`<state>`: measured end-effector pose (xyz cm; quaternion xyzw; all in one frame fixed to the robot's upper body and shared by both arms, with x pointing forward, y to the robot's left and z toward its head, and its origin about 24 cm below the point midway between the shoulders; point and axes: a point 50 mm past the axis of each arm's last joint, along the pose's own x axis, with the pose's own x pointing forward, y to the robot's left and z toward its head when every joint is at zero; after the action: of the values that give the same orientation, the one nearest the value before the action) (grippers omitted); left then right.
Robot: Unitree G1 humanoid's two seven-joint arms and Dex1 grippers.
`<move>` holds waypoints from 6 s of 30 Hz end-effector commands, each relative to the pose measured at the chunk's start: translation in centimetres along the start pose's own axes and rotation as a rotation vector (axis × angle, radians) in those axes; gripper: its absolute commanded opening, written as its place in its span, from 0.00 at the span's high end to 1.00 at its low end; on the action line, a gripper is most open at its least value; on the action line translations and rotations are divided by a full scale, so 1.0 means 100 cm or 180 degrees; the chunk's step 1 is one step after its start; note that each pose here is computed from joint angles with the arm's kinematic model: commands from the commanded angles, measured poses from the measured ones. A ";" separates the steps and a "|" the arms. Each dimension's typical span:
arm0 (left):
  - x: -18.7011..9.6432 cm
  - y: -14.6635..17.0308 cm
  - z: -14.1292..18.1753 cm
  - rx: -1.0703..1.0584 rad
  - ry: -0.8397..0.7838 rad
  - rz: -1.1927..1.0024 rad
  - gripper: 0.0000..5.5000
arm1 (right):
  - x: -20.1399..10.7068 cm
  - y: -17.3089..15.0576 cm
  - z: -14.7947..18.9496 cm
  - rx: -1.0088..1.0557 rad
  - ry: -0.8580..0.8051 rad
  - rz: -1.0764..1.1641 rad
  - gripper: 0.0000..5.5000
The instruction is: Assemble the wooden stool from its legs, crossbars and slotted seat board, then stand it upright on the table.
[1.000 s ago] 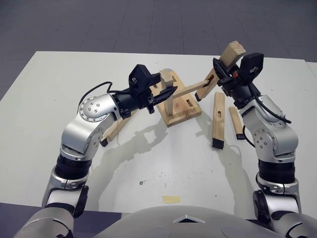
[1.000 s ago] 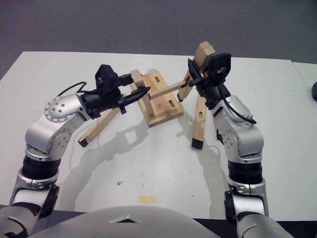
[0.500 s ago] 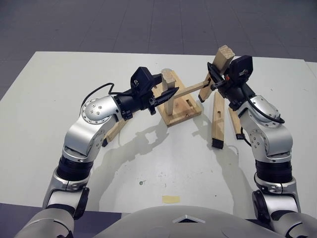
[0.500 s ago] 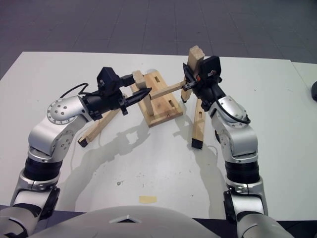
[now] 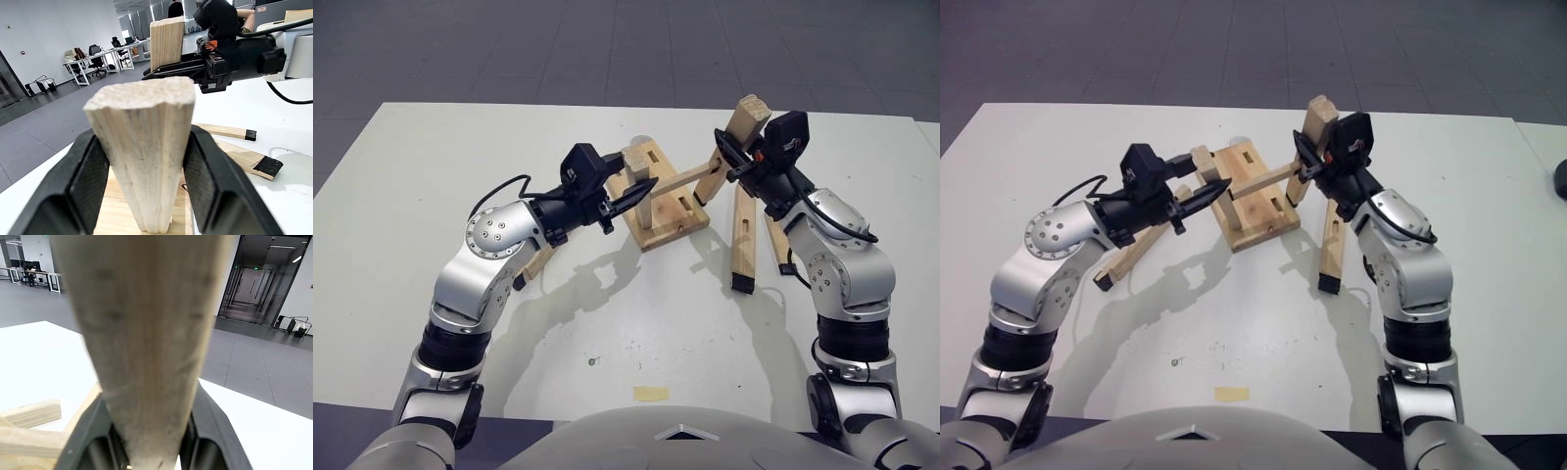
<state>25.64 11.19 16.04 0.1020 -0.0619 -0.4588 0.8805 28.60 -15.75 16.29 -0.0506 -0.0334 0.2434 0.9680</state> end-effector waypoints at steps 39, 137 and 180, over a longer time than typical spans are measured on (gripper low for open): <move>0.010 0.014 -0.025 0.0202 0.0565 0.0051 0.62 | 0.021 -0.017 -0.070 0.0950 0.1927 0.0413 0.81; -0.028 0.075 0.036 -0.0456 -0.0238 0.1470 0.02 | -0.041 0.019 0.040 0.0880 -0.0536 0.0614 0.02; -0.002 0.049 -0.002 -0.0578 0.0092 0.1329 0.02 | -0.037 0.000 0.013 0.1188 0.0092 -0.1443 0.55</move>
<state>29.46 13.89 17.49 0.0025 -0.0373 -0.2759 0.9605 25.05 -17.64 16.93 0.1330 0.0198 0.0229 0.9906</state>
